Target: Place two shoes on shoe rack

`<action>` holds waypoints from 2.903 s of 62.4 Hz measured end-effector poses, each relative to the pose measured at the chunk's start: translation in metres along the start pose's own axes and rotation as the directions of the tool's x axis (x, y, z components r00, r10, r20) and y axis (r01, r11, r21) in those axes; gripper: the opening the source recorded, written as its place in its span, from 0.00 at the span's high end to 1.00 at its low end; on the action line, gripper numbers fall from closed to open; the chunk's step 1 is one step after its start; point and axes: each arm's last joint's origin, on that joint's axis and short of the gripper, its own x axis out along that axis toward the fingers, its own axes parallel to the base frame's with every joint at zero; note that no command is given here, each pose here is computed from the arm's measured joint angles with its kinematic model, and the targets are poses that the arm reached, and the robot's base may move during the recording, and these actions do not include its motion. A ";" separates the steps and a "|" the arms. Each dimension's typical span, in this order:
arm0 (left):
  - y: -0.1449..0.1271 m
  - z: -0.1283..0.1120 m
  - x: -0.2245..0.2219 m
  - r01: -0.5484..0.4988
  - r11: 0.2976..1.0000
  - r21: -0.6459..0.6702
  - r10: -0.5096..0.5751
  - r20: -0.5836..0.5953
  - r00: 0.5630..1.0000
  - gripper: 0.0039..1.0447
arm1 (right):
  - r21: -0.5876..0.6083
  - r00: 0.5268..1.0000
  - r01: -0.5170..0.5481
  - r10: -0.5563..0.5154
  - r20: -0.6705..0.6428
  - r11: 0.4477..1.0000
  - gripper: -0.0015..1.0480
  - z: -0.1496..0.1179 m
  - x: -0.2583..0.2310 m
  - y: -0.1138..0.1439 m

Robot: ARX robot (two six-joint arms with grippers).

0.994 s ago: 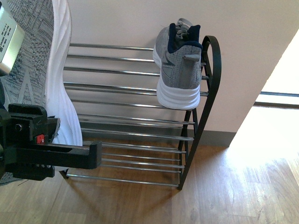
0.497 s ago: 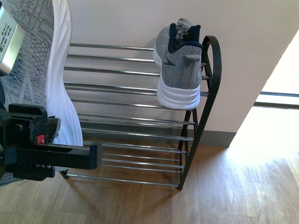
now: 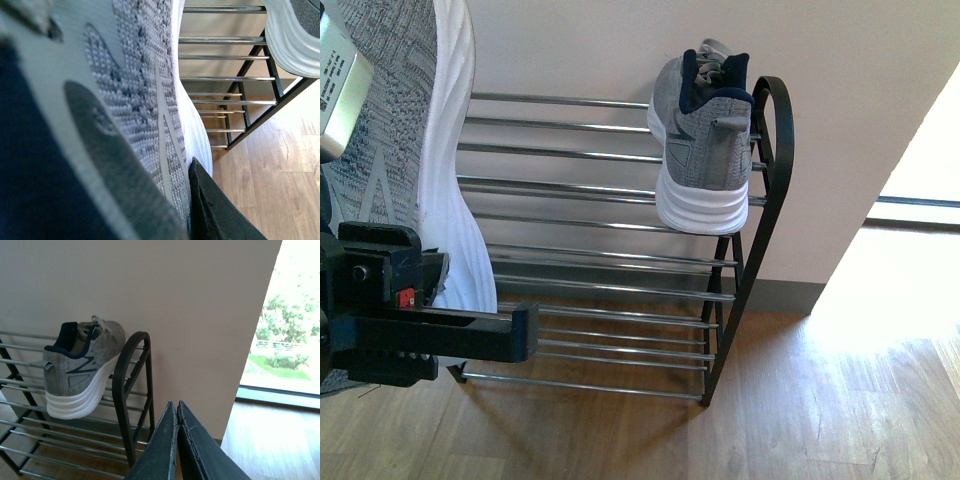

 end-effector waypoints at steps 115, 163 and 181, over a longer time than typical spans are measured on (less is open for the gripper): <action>0.000 0.000 0.000 0.001 1.000 0.000 -0.001 0.000 1.000 0.97 | -0.001 0.999 -0.023 0.023 0.027 1.000 0.94 -0.011 -0.045 0.003; -0.010 0.056 0.046 0.071 0.995 -0.070 -0.070 0.018 0.997 0.97 | -0.001 0.999 -0.023 0.023 0.027 1.000 0.09 -0.011 -0.045 0.003; -0.008 0.103 0.100 0.096 0.989 -0.116 -0.109 -0.112 0.988 0.97 | -0.001 0.999 -0.023 0.023 0.027 1.000 0.09 -0.011 -0.045 0.003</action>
